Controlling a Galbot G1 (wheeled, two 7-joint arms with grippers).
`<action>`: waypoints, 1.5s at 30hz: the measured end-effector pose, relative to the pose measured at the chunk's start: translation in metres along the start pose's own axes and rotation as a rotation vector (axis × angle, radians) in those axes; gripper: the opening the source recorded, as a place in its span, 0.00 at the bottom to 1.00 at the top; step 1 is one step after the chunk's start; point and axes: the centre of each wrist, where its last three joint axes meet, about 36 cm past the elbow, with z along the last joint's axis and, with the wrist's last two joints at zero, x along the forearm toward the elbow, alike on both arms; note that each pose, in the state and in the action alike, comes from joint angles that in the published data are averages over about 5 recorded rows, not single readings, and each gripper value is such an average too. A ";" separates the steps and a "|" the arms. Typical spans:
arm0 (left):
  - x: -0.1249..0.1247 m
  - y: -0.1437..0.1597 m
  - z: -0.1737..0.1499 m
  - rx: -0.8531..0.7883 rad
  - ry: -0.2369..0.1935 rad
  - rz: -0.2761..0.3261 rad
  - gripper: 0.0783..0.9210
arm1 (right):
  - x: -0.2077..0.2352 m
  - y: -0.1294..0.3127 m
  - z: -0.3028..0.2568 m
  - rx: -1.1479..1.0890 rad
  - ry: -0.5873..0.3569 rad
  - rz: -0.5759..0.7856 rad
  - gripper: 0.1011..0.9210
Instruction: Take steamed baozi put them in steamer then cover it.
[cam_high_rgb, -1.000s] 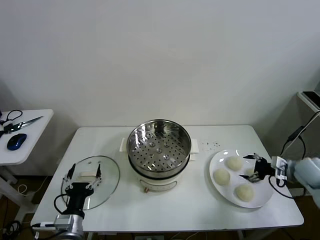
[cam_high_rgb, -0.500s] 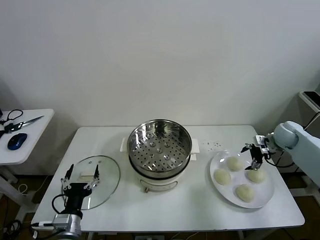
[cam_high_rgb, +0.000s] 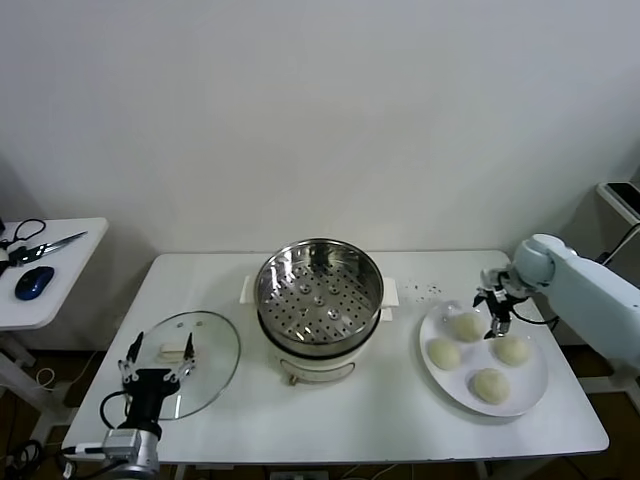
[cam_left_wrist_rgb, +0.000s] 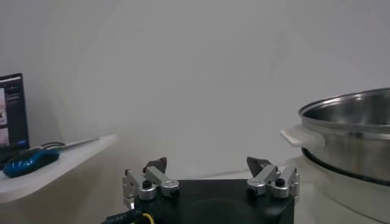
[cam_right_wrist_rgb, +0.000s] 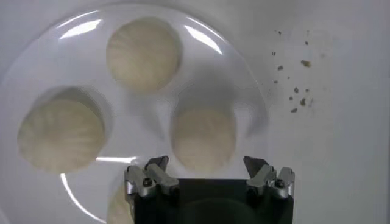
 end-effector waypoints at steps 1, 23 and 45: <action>0.000 0.000 0.000 0.000 0.000 0.000 0.88 | -0.002 0.000 -0.002 0.002 0.001 -0.003 0.88; 0.003 0.000 0.001 0.000 0.012 -0.001 0.88 | -0.006 -0.007 -0.012 0.028 -0.008 0.000 0.69; 0.013 -0.002 -0.003 -0.001 0.025 0.008 0.88 | 0.205 -0.076 -0.139 0.572 -0.045 0.140 0.68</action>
